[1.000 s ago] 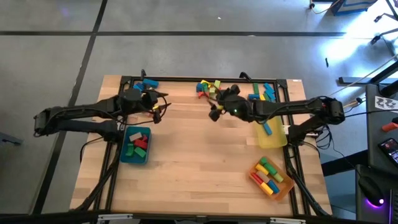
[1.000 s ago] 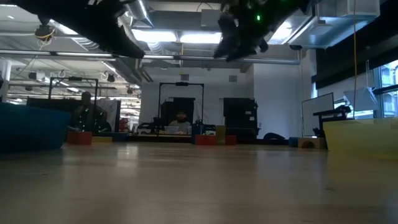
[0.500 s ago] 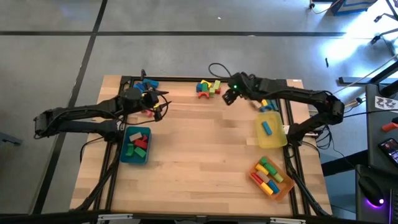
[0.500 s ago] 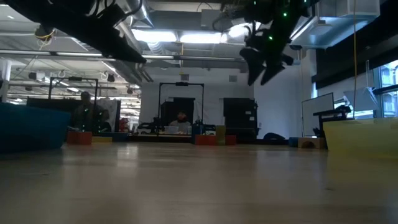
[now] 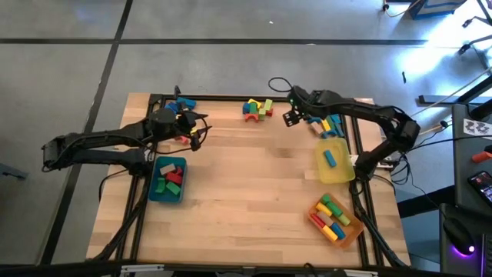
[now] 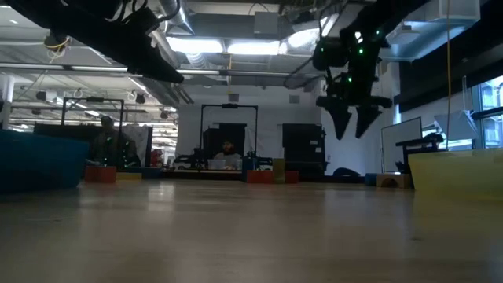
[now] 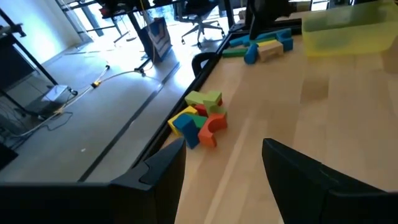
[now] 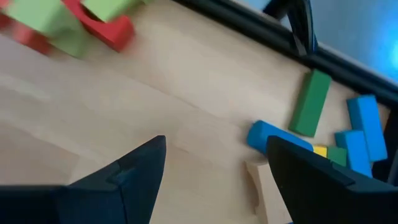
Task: Sort blocks by size
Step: Put the blue cylindrical block into the orange bin
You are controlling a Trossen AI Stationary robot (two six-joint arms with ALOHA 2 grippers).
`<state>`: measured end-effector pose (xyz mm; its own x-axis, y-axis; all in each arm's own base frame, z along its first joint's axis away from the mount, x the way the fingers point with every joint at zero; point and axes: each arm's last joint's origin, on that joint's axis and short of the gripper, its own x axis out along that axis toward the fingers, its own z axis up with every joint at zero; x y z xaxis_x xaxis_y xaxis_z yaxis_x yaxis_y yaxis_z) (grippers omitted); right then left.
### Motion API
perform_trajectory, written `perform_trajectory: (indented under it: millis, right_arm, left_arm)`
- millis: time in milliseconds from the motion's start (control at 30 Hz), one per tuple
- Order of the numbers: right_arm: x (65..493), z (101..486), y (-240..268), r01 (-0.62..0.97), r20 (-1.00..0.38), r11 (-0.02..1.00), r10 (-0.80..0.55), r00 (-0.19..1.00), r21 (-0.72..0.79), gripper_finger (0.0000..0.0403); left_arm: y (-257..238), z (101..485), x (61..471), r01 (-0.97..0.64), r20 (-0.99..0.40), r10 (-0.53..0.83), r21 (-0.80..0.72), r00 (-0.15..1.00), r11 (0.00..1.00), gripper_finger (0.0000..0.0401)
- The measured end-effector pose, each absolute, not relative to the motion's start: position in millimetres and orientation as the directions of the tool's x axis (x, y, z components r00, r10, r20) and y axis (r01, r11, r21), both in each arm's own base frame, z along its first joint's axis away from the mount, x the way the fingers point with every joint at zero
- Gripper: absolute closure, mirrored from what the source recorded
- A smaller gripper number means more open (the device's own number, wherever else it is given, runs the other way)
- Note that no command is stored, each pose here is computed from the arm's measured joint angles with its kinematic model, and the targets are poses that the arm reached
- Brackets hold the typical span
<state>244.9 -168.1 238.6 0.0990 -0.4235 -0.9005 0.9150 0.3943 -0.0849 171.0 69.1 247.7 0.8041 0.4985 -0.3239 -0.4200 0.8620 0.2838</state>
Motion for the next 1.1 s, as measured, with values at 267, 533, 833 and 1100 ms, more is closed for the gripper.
perform_trajectory:
  millis: [267, 533, 833, 1100]
  right_arm:
    - [230.1, 209.8, -194.8, 0.952, -0.937, 0.259, -0.344, -0.066, -0.163, 0.0100]
    - [223.3, 186.6, -214.5, 0.963, -0.945, 0.178, -0.294, -0.145, -0.203, 0.0050]
    - [217.1, 173.2, -225.8, 0.969, -0.948, 0.111, -0.258, -0.188, -0.222, 0.0052]
    - [214.9, 161.6, -230.4, 0.971, -0.956, 0.078, -0.208, -0.206, -0.226, 0.0056]
  left_arm:
    - [68.9, 246.2, 170.5, -0.417, -0.339, 0.496, 0.282, 0.799, 0.864, 0.0205]
    - [68.7, 244.9, 170.1, -0.413, -0.352, 0.495, 0.283, 0.795, 0.866, 0.0205]
    - [68.7, 244.9, 170.1, -0.414, -0.352, 0.495, 0.282, 0.795, 0.866, 0.0205]
    - [68.5, 243.6, 169.6, -0.410, -0.365, 0.493, 0.284, 0.790, 0.867, 0.0205]
